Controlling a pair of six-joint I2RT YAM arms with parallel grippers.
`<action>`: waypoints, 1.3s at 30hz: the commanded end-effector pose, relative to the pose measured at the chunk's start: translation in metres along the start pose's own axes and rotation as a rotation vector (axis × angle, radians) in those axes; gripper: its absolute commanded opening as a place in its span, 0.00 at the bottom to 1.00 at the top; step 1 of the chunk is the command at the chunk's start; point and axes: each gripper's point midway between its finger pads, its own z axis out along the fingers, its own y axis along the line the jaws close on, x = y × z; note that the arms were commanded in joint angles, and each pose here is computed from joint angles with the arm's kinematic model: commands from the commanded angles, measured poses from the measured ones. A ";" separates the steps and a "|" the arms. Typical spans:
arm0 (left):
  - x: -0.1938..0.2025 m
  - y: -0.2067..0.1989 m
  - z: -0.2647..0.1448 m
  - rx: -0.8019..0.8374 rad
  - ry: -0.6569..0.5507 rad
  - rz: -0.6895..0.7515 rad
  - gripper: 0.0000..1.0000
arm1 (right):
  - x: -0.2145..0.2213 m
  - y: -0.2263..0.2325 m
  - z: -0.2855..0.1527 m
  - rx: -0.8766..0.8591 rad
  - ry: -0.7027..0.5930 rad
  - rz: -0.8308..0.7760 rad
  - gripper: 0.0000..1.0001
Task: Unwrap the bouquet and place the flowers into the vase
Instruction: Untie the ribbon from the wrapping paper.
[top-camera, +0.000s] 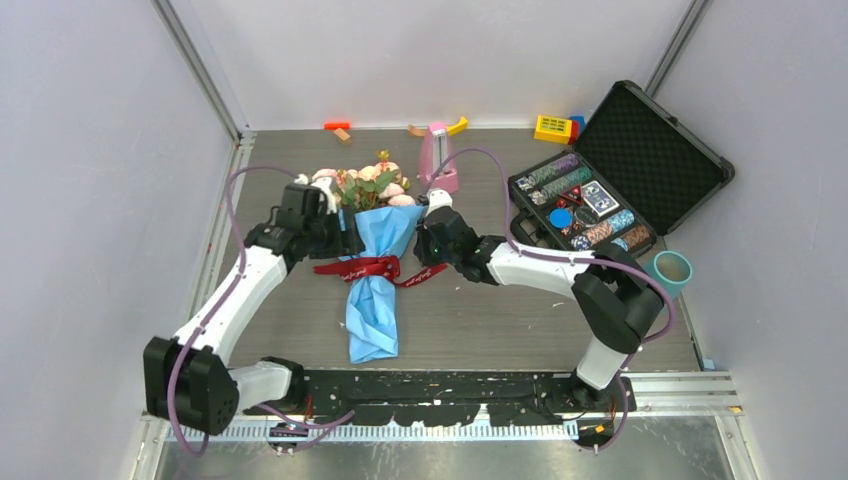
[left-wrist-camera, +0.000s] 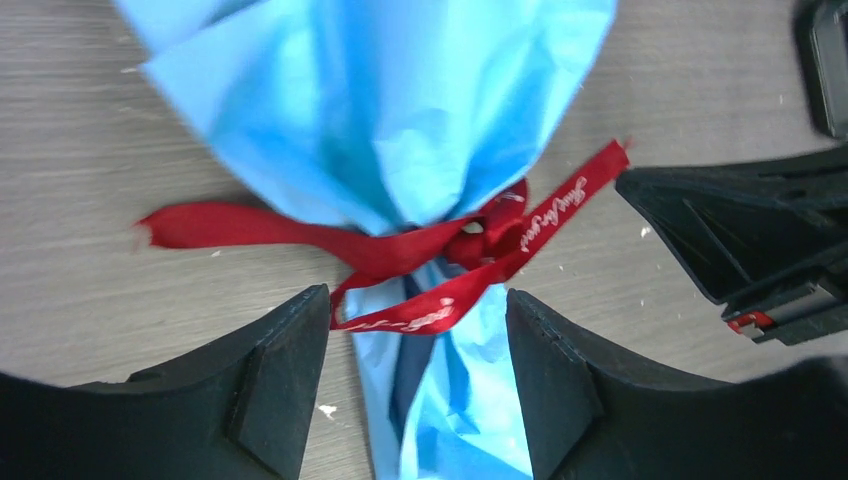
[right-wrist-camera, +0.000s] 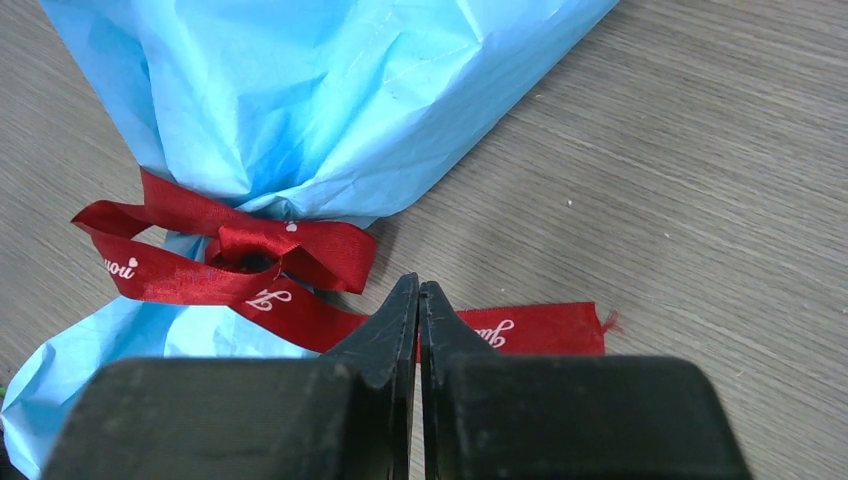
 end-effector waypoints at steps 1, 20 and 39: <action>0.001 -0.034 0.014 0.070 0.052 0.141 0.67 | -0.030 0.006 -0.012 -0.030 -0.102 0.058 0.08; 0.034 -0.055 0.057 0.102 0.181 0.255 0.65 | -0.028 -0.004 -0.008 -0.048 -0.087 0.111 0.08; 0.042 -0.046 0.048 0.015 0.179 0.289 0.33 | -0.031 -0.001 -0.004 -0.070 -0.084 0.138 0.08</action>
